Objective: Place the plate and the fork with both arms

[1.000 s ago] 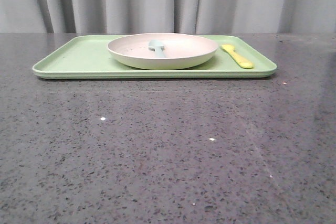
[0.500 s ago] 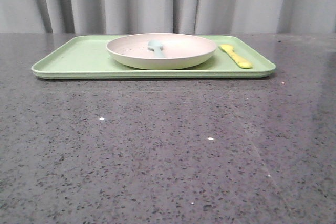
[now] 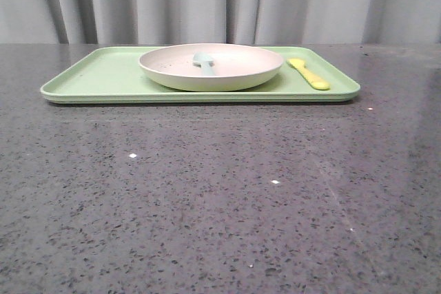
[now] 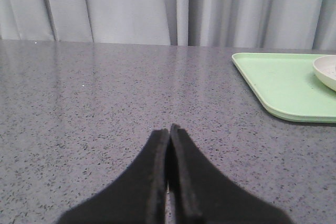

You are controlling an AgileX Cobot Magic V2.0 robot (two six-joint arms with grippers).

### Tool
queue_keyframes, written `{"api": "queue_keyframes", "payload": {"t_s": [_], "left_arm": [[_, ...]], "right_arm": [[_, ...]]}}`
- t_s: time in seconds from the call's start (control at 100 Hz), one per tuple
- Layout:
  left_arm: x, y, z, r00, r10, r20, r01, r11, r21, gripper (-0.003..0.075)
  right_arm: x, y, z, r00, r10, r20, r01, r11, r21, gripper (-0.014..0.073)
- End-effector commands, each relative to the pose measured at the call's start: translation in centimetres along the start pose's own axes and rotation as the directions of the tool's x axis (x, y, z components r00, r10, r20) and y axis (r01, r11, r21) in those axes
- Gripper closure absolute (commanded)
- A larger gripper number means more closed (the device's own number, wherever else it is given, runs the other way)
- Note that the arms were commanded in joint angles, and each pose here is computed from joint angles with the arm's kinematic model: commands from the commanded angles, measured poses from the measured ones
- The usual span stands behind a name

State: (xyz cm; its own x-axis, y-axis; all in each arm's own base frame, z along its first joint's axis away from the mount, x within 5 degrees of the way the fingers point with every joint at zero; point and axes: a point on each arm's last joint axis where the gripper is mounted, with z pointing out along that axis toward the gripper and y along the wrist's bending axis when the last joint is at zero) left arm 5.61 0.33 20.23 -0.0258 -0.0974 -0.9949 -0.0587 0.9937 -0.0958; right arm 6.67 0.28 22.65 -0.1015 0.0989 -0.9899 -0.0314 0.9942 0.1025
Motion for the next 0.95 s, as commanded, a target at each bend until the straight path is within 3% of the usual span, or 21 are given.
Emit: {"api": "queue_keyframes", "payload": {"t_s": [0.0,0.21,0.94], "left_arm": [[-0.5,-0.1,-0.2,0.995,-0.008,0.100,0.007,1.000,0.011,0.0741],[-0.5,-0.1,-0.2,0.995,-0.008,0.100,0.007,1.000,0.011,0.0741],[-0.5,-0.1,-0.2,0.995,-0.008,0.100,0.007,1.000,0.011,0.0741]], "right_arm": [[-0.4,-0.1,-0.4,0.993,-0.008,0.119,0.007,1.000,0.007,0.0662],[2.8,-0.4,-0.8,0.995,0.028,0.099,-0.029,1.000,0.005,0.0662],[2.8,-0.4,-0.9,0.994,0.028,0.105,-0.029,1.000,0.006,0.0662]]}}
